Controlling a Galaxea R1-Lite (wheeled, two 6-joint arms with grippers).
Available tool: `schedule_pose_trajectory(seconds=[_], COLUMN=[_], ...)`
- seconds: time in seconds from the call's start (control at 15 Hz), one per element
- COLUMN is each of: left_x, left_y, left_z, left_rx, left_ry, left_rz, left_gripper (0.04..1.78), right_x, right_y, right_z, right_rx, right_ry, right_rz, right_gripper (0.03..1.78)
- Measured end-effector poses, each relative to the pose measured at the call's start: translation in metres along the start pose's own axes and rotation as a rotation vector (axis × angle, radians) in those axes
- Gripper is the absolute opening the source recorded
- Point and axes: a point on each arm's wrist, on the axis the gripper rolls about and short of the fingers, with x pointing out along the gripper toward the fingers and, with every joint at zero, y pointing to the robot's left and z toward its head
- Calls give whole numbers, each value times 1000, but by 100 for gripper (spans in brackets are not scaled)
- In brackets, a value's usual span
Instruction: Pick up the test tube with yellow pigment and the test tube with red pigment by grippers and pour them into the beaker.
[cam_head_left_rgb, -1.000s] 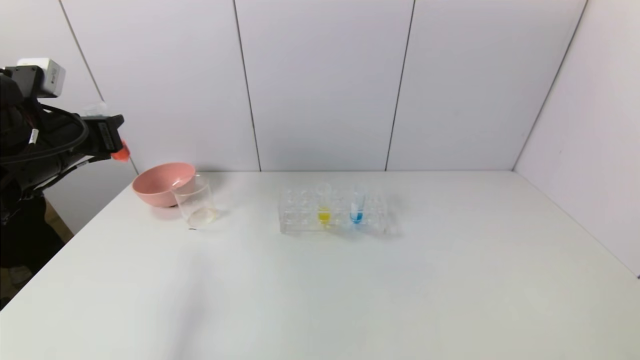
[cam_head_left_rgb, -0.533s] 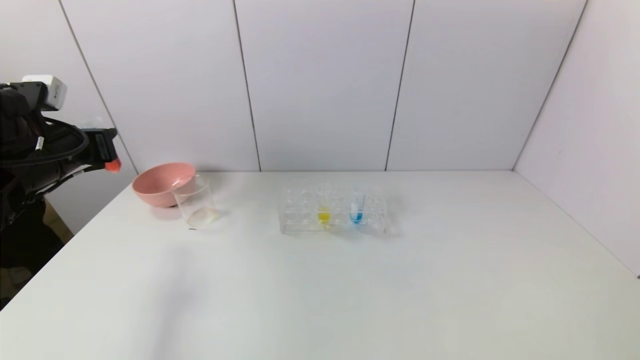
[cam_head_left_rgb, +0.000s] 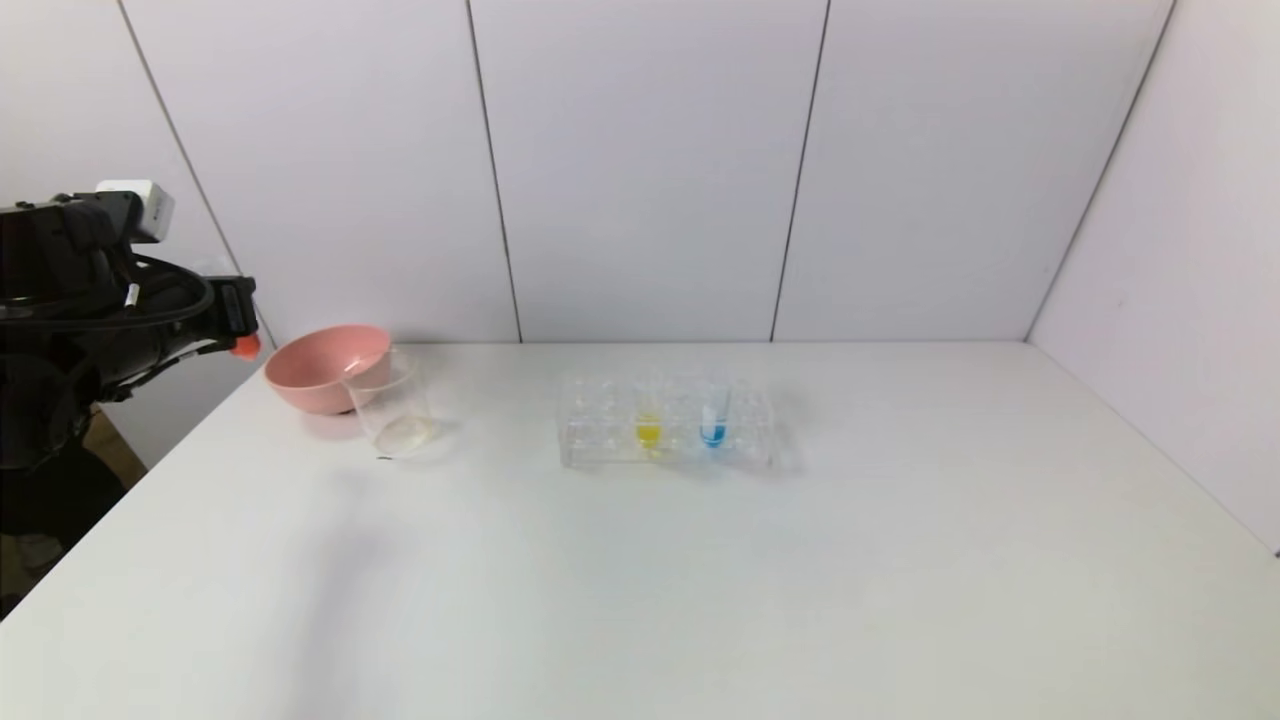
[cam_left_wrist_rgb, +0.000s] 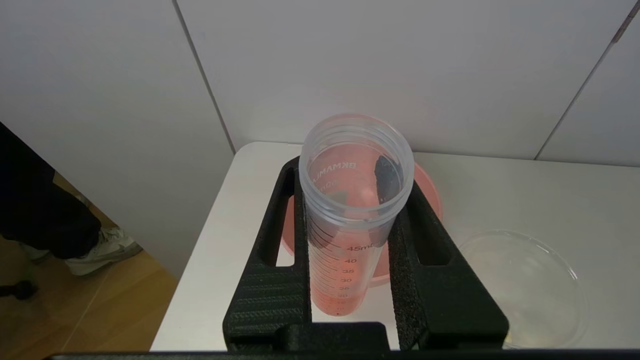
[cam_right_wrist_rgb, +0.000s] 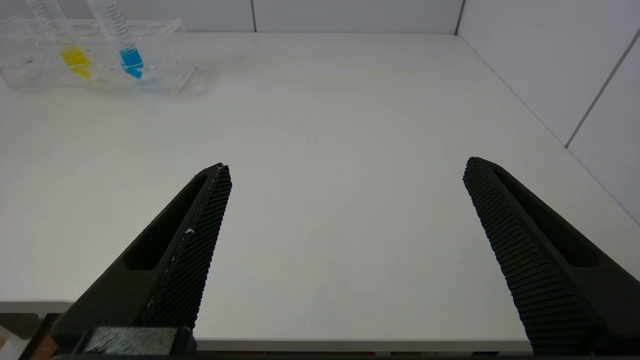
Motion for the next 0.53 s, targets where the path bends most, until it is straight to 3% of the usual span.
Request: schedule_pose_trajectory(seconds=[0.27,0.53], left_x=[6,7], left_y=[0,0], left_z=[-8,-7], left_rx=[-3,32], left_ry=[90,96], left_rz=[-5,-7], left_gripper=[45,45], right_x=[0,0], right_y=[0,0], right_z=[0,0], right_rx=[0,0], right_ry=[0,0], right_rz=[0,0], right_gripper=[170,170])
